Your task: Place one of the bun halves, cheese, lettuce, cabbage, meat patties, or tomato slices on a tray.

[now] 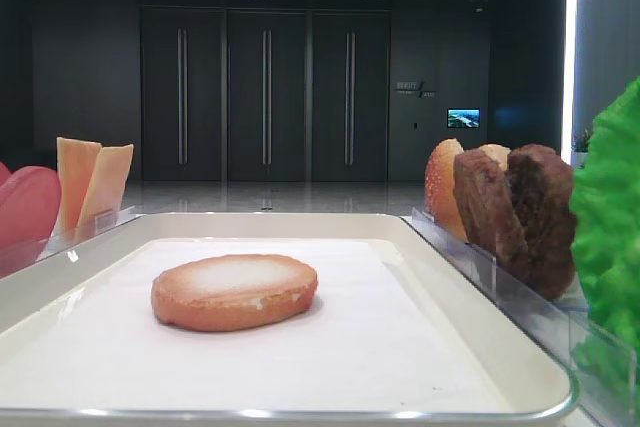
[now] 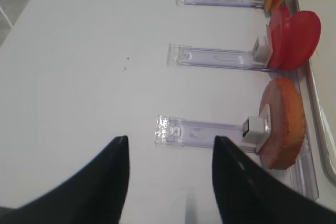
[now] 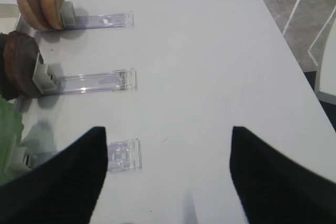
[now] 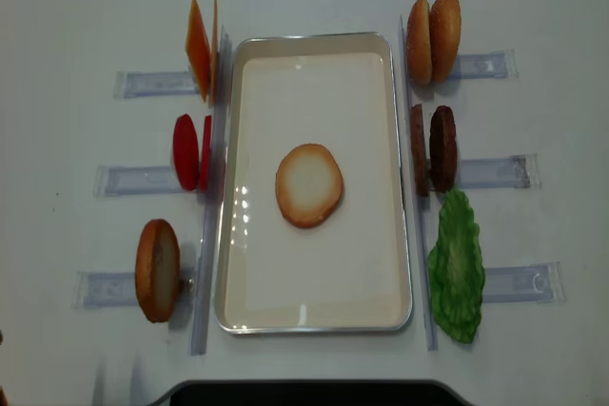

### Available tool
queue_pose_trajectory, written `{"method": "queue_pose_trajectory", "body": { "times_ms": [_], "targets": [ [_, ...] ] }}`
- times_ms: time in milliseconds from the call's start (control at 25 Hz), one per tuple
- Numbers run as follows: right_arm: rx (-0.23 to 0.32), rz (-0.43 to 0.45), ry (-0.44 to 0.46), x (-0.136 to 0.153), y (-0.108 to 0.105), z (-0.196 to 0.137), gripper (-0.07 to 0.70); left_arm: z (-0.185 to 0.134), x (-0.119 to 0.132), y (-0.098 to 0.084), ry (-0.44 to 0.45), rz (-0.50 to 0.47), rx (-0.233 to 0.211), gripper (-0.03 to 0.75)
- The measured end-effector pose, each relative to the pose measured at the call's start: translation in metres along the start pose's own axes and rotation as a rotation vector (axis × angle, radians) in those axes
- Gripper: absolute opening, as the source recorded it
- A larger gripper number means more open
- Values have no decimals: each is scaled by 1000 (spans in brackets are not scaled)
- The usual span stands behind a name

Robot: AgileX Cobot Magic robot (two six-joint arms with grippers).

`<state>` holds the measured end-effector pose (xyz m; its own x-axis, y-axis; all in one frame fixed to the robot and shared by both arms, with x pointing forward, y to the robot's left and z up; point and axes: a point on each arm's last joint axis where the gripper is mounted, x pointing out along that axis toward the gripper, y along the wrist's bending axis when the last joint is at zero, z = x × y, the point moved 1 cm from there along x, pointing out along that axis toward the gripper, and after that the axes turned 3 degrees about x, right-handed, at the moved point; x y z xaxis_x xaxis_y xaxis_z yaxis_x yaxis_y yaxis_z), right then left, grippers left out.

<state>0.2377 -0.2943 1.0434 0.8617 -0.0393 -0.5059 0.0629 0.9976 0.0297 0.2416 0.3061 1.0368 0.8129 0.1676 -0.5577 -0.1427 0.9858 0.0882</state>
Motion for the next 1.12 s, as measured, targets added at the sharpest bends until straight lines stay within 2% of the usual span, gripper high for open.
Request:
{"method": "queue_pose_trajectory", "body": {
  "times_ms": [120,280,360,1120],
  "targets": [
    [0,0,0,0,0,0,472,-2,2,-2,-23,-19,5,393],
    [0,0,0,0,0,0,472,-2,0,-5,-55,-81,60,391],
    [0,0,0,0,0,0,472,-2,0,-5,-58,-96,72,391],
    [0,0,0,0,0,0,472,-2,0,-5,-60,-103,69,391]
  ]
}}
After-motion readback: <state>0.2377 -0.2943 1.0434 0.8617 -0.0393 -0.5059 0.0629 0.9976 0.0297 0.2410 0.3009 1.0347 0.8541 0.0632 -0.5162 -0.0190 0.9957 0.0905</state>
